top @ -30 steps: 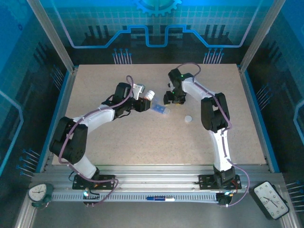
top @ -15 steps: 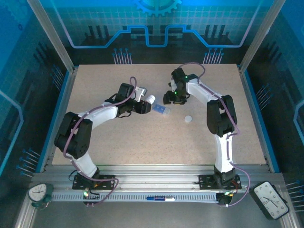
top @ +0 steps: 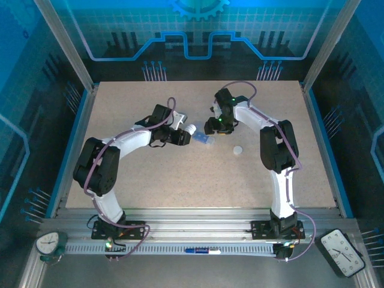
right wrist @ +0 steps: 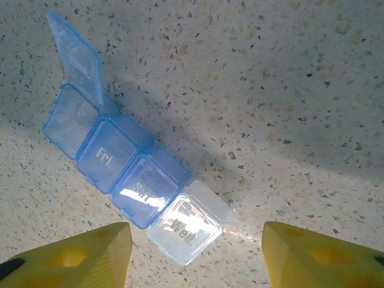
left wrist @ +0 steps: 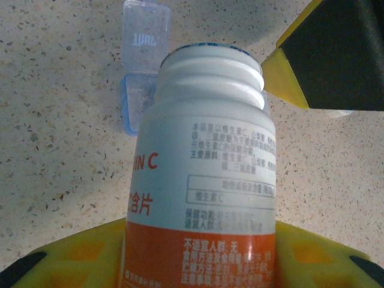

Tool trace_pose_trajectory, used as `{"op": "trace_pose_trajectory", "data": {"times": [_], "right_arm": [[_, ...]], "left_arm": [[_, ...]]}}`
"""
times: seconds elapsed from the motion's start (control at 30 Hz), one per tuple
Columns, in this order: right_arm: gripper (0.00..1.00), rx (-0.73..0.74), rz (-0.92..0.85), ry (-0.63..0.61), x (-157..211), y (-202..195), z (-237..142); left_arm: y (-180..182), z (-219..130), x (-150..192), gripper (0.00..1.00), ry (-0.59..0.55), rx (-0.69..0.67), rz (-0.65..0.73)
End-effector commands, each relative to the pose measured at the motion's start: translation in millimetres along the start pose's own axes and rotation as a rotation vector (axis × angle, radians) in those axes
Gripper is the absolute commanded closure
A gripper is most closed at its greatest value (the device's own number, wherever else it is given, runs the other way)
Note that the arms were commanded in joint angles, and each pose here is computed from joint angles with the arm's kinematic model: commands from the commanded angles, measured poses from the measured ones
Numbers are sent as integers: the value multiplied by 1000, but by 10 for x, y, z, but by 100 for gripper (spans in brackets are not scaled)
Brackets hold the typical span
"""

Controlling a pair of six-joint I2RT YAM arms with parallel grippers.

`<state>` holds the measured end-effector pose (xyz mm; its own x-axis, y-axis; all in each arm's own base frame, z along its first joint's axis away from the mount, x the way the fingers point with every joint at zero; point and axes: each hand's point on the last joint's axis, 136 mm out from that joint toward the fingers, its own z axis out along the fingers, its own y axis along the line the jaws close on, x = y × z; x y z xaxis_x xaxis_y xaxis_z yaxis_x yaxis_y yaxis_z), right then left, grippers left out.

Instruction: Sort the pills into containers

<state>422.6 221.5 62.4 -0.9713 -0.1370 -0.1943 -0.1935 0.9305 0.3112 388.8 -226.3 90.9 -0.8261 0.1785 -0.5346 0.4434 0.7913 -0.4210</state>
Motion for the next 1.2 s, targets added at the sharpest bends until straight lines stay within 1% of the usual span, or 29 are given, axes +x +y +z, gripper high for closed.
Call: {"op": "trace_pose_trajectory", "data": {"times": [0.0, 0.57, 1.17], "right_arm": [[40, -5, -19, 28, 62, 38, 107], [40, 7, -28, 59, 110, 45, 239], [40, 31, -25, 90, 135, -21, 351]], "left_arm": [[38, 21, 6, 100, 45, -13, 12], [105, 145, -64, 100, 96, -29, 7], [203, 210, -4, 100, 186, -76, -4]]}}
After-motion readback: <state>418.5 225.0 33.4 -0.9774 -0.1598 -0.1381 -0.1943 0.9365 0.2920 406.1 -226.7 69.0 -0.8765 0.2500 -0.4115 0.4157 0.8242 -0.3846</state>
